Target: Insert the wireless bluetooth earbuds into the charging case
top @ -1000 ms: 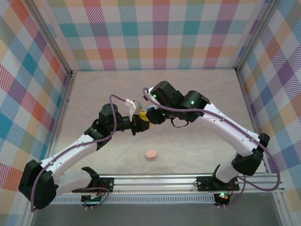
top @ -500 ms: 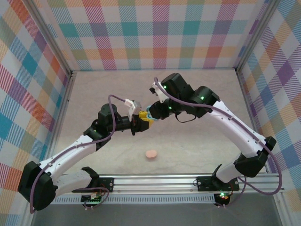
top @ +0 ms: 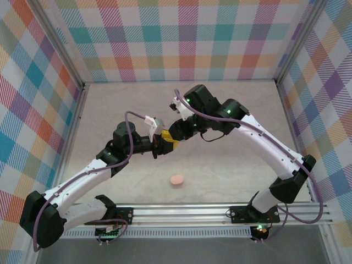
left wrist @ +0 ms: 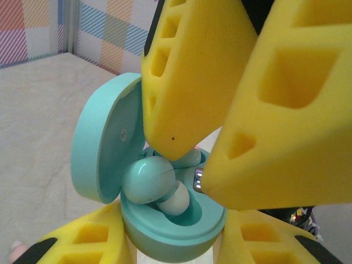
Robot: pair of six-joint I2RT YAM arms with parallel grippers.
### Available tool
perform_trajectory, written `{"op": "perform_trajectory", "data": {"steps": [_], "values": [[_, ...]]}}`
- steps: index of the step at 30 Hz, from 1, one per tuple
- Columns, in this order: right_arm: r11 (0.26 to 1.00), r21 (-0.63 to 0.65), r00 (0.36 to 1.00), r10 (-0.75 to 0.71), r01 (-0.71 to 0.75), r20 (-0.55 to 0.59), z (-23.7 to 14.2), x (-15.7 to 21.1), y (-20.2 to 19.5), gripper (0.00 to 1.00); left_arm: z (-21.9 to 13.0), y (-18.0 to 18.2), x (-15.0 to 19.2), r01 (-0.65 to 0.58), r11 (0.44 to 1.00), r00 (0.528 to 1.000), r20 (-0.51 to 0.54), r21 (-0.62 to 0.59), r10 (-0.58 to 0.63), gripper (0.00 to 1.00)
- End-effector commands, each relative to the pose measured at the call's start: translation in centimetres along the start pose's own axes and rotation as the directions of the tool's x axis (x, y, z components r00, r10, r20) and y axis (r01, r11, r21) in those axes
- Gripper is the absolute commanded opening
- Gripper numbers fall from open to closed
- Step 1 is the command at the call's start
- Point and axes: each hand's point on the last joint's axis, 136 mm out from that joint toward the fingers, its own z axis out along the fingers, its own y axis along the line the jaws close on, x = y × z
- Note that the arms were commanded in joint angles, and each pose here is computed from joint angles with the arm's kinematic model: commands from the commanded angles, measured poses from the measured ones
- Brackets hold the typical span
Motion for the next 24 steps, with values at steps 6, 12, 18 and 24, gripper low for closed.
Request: {"op": "perform_trajectory", "data": {"steps": [6,12,18,24], "values": [[0.998,0.043,0.999,-0.037,0.038,-0.004,0.5,-0.5,-0.9,0.37,-0.3,-1.2,-0.3,-0.039,0.998,0.999,0.013,0.039,0.038,0.00],[0.998,0.048,0.999,-0.045,0.046,-0.019,0.9,-0.6,-1.1,0.37,-0.2,-1.2,-0.3,-0.036,0.999,0.999,0.009,0.041,0.035,0.00],[0.995,0.081,0.998,-0.060,0.062,-0.022,0.9,-0.8,-1.7,0.37,-0.2,-1.2,-0.2,-0.034,0.999,0.999,0.006,0.039,0.034,0.00],[0.995,0.089,0.998,-0.051,0.054,-0.034,0.8,-0.9,-1.9,0.32,-0.2,-1.1,-0.3,-0.038,0.999,0.999,0.008,0.038,0.038,0.00]]}}
